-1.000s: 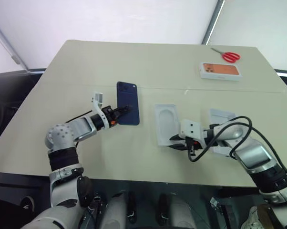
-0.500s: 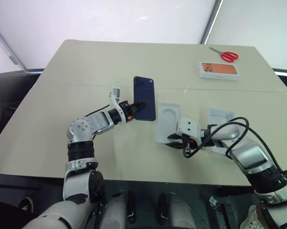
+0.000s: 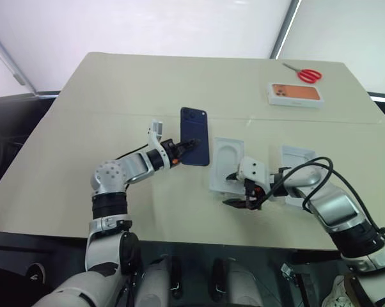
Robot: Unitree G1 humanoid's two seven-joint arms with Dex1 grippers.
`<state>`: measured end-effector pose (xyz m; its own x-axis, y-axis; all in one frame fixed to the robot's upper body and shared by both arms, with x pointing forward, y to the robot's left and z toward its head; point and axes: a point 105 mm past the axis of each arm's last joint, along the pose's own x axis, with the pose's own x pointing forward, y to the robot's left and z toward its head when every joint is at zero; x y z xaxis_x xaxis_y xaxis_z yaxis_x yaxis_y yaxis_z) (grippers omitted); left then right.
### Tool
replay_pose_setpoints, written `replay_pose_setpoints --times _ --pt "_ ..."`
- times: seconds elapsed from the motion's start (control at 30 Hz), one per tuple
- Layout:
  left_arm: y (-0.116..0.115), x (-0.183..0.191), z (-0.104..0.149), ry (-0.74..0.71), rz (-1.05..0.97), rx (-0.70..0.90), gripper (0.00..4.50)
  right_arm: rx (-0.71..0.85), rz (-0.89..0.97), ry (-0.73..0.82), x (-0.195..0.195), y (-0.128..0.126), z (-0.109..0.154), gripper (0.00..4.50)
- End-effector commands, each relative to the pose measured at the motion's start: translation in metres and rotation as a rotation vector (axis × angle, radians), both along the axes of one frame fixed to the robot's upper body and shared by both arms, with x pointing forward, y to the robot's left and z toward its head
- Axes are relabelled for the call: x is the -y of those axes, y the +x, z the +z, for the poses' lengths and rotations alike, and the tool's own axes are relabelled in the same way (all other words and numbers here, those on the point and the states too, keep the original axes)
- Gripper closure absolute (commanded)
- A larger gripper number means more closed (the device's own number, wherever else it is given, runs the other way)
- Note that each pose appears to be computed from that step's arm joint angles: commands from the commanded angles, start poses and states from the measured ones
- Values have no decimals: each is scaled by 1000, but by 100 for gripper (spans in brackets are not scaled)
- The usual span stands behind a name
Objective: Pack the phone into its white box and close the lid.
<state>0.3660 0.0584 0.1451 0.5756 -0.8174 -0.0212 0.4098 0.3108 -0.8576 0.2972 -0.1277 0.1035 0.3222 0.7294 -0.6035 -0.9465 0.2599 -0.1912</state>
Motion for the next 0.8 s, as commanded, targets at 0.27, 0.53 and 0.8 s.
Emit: replay_pose_setpoints --times 0.27,0.53,0.8 --pt "-4 27 12 -50 -76 6 450 103 -104 185 42 14 66 35" --pt "-14 67 -4 -22 -186 -64 450 148 -217 146 71 24 56 35" --pt "-19 78 -6 -13 -220 -67 450 185 -241 125 74 29 52 35"
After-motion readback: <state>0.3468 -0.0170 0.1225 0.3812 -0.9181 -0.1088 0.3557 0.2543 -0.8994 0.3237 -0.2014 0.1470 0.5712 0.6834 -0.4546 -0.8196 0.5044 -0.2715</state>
